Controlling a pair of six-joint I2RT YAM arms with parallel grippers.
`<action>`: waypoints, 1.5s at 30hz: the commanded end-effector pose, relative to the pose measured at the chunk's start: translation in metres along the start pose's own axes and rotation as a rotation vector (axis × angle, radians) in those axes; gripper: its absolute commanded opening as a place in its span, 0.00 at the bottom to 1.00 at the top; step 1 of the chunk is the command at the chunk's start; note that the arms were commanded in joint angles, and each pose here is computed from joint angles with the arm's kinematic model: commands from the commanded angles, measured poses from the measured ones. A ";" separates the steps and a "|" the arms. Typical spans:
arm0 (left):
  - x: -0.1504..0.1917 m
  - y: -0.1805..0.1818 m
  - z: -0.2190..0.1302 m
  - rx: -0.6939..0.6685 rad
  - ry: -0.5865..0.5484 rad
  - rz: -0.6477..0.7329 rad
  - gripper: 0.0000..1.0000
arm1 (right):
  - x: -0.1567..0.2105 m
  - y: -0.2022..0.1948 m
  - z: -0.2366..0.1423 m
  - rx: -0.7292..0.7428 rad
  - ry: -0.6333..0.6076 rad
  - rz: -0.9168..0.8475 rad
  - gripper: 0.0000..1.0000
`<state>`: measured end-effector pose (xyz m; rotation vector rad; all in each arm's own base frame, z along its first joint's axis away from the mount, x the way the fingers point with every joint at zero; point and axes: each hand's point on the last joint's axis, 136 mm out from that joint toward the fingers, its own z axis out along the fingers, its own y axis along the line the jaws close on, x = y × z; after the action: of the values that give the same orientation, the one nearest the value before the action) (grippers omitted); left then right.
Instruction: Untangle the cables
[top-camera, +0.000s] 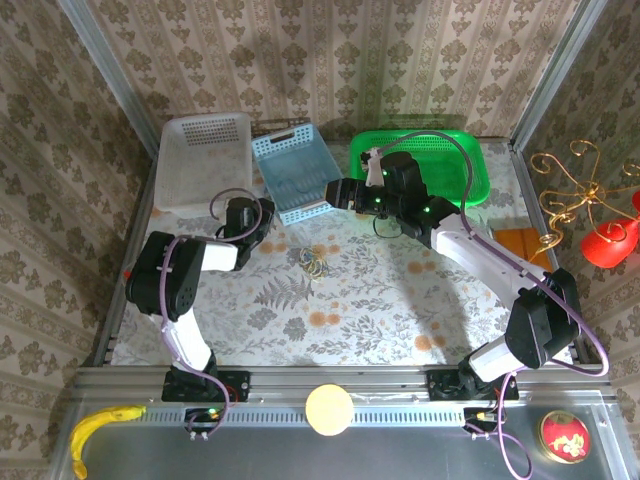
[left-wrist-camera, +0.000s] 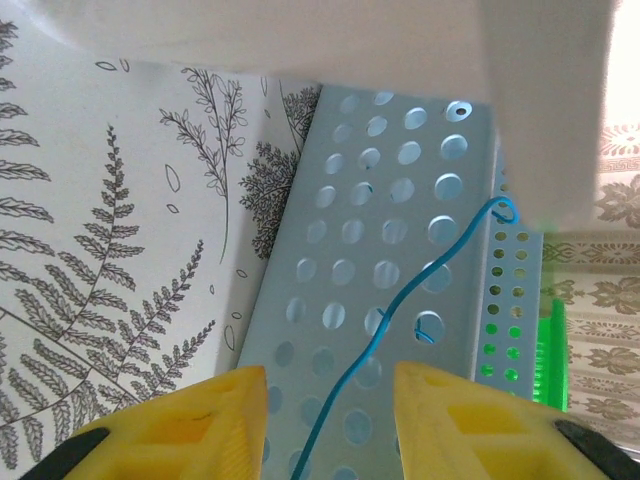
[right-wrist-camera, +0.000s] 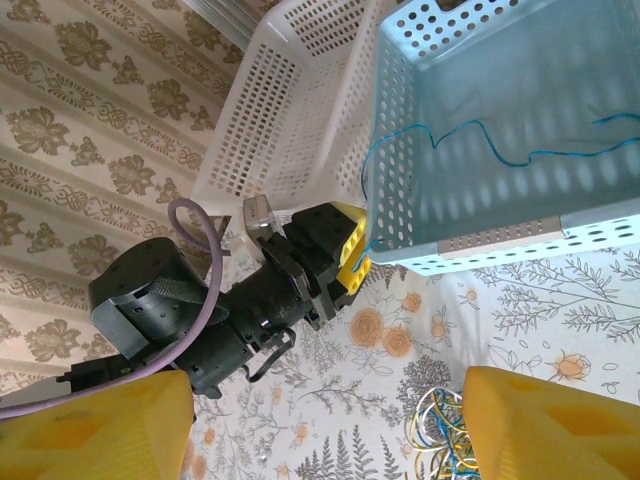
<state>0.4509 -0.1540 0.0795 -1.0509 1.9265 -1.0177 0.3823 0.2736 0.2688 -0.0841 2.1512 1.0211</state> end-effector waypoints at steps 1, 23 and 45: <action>-0.007 -0.013 0.007 0.051 -0.013 -0.026 0.37 | -0.004 0.001 -0.006 0.013 -0.016 -0.018 0.73; -0.004 -0.071 -0.010 0.216 0.007 -0.013 0.00 | -0.007 0.000 -0.009 0.017 -0.030 -0.021 0.73; 0.048 -0.158 0.057 0.259 0.328 0.447 0.24 | -0.004 -0.017 -0.028 0.081 -0.040 -0.038 0.73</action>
<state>0.5363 -0.2472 0.2160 -0.4712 1.8952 -1.2410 0.3804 0.2545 0.2640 -0.0588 2.1616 0.9613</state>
